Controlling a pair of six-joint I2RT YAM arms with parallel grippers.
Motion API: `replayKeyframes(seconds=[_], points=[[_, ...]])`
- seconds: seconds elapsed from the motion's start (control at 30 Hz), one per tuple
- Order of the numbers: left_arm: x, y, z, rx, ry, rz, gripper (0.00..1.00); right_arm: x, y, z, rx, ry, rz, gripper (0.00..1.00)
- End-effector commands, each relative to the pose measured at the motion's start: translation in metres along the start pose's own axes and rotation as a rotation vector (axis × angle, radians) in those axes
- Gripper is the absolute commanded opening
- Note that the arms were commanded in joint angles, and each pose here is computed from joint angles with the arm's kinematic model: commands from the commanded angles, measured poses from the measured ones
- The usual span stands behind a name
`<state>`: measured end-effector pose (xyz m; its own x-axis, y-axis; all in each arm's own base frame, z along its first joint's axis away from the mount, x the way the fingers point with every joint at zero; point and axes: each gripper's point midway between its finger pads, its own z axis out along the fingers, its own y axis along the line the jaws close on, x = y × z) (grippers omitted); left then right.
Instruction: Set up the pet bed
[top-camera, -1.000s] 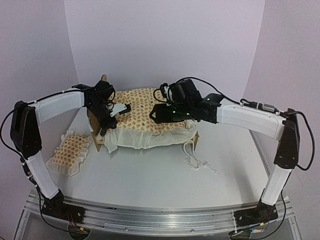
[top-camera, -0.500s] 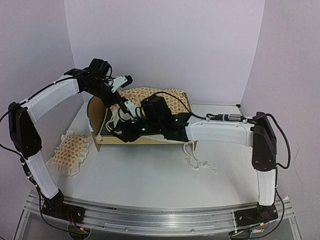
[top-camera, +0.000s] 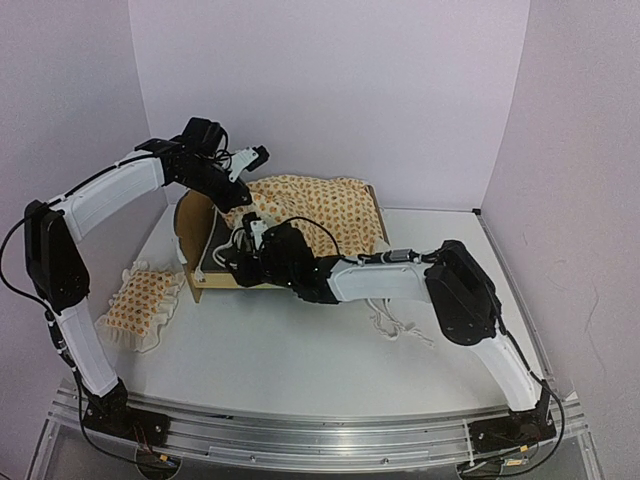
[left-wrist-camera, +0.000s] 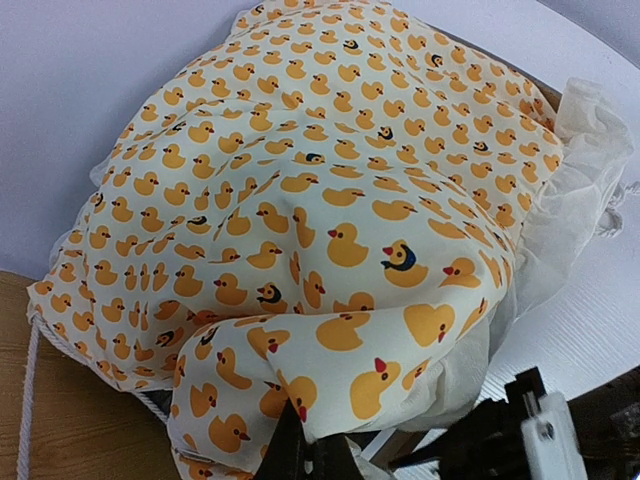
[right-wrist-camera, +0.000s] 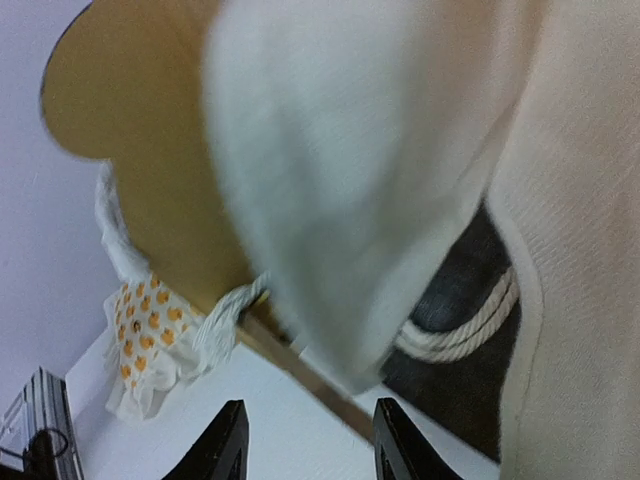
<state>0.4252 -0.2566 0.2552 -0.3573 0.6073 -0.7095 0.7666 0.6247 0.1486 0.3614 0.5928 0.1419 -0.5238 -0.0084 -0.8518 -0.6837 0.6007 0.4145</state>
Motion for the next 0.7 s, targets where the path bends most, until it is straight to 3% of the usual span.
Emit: replayKeyframes(seconds=[0.0, 0.1, 0.23, 0.27, 0.3, 0.37, 0.4, 0.6, 0.67], points=[[-0.032, 0.007, -0.013, -0.011, -0.112, -0.009, 0.00, -0.050, -0.010, 0.016, -0.034, -0.144, 0.084, 0.46], [-0.031, 0.006, -0.011, -0.011, -0.109, -0.010, 0.00, -0.059, -0.014, 0.026, -0.062, -0.167, 0.109, 0.55], [-0.032, 0.007, -0.010, -0.008, -0.113, -0.014, 0.00, -0.064, -0.016, 0.038, -0.102, -0.186, 0.144, 0.55], [-0.032, 0.006, -0.009, -0.005, -0.113, -0.018, 0.00, -0.071, -0.013, 0.039, -0.122, -0.203, 0.146, 0.53], [-0.031, 0.006, -0.009, -0.001, -0.113, -0.021, 0.00, -0.074, -0.011, 0.041, -0.131, -0.213, 0.154, 0.44], [-0.028, 0.005, -0.006, 0.002, -0.102, -0.023, 0.00, -0.077, -0.012, 0.043, -0.133, -0.228, 0.170, 0.13], [-0.026, 0.005, -0.005, 0.000, -0.098, -0.022, 0.00, -0.080, -0.010, 0.041, -0.138, -0.235, 0.170, 0.03], [-0.022, 0.008, -0.001, -0.015, -0.079, -0.017, 0.01, -0.096, 0.006, 0.025, -0.205, -0.243, 0.160, 0.00], [-0.020, 0.011, -0.003, -0.035, -0.066, -0.010, 0.25, -0.108, 0.010, 0.016, -0.227, -0.256, 0.184, 0.00]])
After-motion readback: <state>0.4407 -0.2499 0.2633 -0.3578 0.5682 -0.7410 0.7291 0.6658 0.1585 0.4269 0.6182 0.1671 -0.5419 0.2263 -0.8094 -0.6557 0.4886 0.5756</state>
